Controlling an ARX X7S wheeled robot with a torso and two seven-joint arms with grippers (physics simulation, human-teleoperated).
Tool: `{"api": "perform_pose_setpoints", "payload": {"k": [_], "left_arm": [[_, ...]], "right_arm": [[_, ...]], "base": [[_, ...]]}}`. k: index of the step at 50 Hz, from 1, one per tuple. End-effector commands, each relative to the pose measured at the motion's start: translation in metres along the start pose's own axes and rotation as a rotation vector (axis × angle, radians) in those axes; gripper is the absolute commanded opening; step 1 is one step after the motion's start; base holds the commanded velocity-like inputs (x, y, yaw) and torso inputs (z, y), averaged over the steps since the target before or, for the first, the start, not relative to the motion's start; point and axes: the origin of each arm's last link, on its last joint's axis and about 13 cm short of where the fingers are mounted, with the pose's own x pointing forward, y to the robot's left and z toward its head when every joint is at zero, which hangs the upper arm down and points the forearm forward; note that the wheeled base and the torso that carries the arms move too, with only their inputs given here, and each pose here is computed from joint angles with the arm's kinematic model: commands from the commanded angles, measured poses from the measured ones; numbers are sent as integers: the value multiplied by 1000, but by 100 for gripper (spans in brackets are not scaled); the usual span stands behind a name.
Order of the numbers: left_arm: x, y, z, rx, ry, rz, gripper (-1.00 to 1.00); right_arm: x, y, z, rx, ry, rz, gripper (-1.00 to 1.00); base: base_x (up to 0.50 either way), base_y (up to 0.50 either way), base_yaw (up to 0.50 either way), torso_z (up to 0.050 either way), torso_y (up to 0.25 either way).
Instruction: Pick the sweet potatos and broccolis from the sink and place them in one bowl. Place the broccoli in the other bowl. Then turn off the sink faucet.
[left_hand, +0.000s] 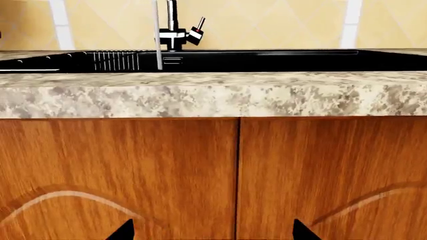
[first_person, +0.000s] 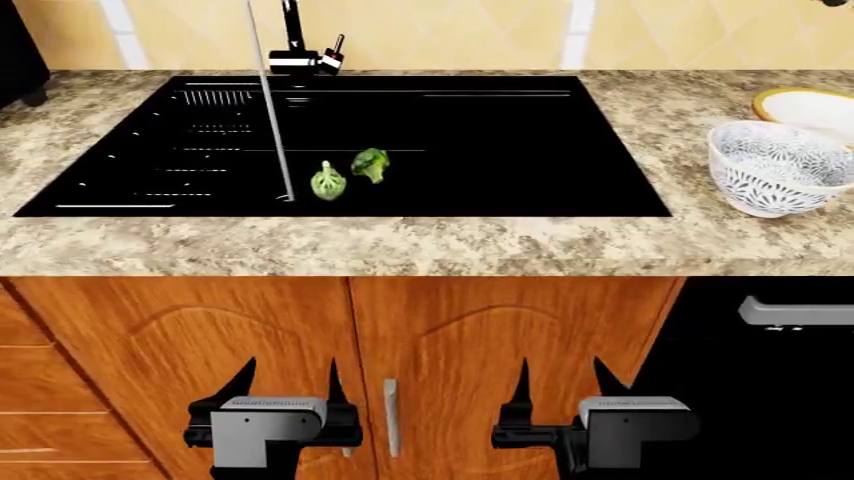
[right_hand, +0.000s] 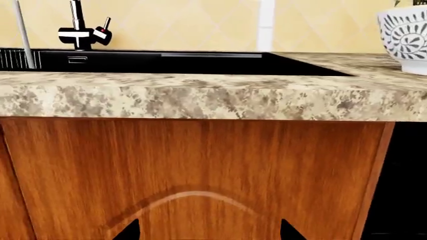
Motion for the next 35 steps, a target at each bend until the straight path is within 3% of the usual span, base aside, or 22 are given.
{"api": "perform_pose_setpoints", "payload": {"k": [1, 22, 35], "left_arm": [[-1, 0, 0, 0, 0, 0, 100], [-2, 2, 0, -13, 14, 4, 100], [-3, 3, 0, -6, 26, -12, 100]], "right_arm": [[0, 0, 0, -9, 1, 1, 100], [1, 1, -1, -19, 6, 2, 100], [1, 1, -1, -21, 13, 0, 100]], "base": [[0, 500, 0, 0, 0], [0, 500, 0, 0, 0], [0, 19, 0, 0, 0]]}}
